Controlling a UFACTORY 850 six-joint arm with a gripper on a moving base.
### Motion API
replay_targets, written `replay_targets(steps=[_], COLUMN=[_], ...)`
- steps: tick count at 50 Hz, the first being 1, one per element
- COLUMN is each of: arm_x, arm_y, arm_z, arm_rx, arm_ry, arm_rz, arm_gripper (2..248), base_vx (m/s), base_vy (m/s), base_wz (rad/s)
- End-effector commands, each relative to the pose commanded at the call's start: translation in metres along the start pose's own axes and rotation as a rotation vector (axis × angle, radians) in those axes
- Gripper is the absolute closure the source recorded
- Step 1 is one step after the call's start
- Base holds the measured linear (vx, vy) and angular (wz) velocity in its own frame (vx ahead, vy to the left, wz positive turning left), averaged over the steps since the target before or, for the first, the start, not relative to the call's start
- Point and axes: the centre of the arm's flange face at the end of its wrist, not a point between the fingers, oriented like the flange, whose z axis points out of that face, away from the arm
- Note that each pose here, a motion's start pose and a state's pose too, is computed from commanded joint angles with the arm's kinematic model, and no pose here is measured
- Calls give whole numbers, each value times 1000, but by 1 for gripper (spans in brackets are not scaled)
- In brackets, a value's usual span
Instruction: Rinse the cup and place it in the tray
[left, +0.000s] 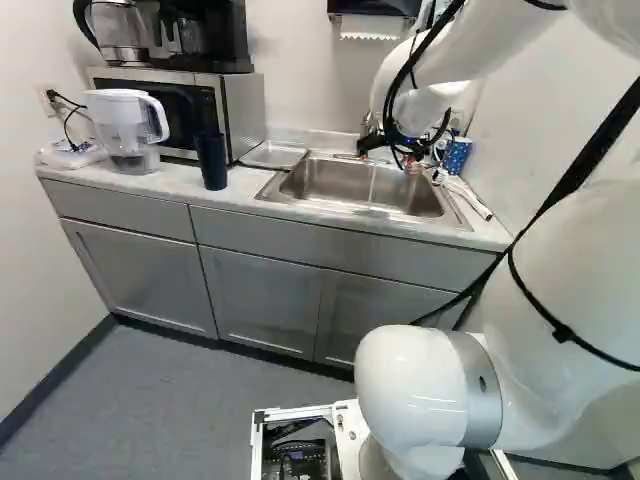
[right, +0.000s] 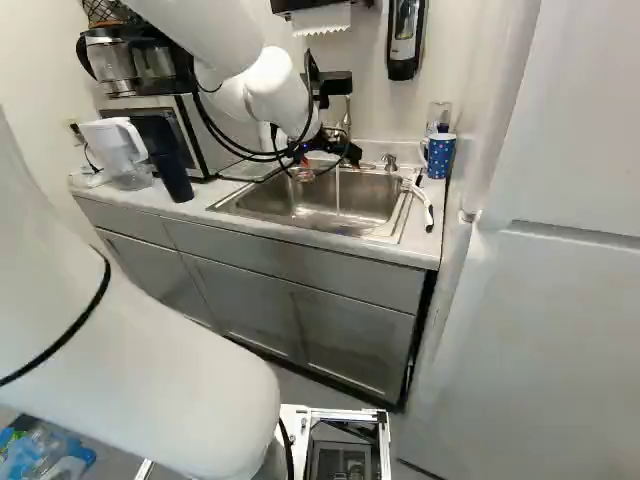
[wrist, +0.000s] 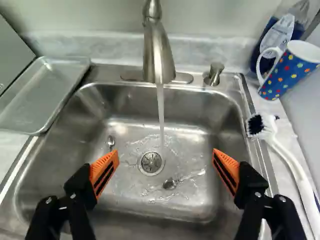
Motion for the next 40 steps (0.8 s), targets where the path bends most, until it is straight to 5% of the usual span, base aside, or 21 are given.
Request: replay_targets(steps=[6,26,40], arm_x=[-6,-6,-6], arm_y=[0,-1,-20], arm_z=[0,0,-1], arm_rx=[0,2,33], arm_ry=[-63,-63,-63], arm_rz=[0,-2,-32], arm_gripper=[3,3,3], base_vx=[0,0,0], base_vy=[0,0,0], base_wz=[0,0,0])
